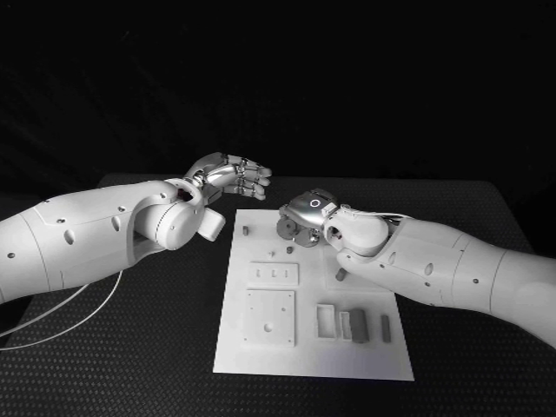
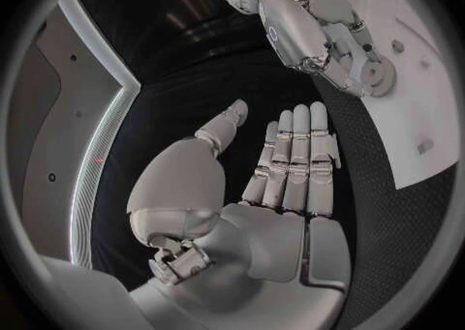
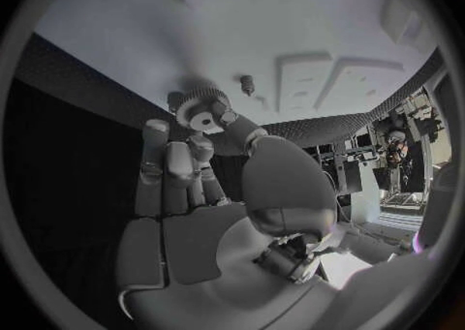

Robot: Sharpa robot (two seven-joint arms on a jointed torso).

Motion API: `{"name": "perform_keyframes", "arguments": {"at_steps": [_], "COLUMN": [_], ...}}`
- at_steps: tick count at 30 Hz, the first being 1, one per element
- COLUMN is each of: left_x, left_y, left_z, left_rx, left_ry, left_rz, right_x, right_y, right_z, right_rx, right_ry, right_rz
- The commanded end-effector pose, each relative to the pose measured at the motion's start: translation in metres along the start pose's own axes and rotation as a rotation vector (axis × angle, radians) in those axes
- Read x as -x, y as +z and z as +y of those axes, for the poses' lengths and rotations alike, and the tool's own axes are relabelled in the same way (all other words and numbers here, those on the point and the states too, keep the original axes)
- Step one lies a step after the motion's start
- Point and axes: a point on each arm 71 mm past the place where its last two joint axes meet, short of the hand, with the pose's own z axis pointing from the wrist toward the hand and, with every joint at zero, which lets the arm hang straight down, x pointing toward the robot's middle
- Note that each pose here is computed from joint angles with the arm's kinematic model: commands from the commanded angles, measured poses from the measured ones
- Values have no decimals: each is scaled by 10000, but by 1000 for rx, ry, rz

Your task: Assemble the parts on the task board

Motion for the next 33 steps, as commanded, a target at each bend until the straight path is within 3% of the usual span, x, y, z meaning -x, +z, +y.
{"name": "perform_keyframes", "arguments": {"at_steps": [1, 12, 33], "left_x": [-19, -14, -13], "left_y": [7, 6, 4], "left_z": [-22, -27, -30], "left_rx": [-12, -12, -13], "left_ry": [0, 1, 1], "left_rz": [11, 10, 11], "right_x": [-56, -108, -162], "right_y": [-1, -5, -28], "right_z": [39, 19, 37], "right_rx": [12, 8, 14], "right_ry": [-13, -14, -12], "right_rz": [28, 83, 118]}}
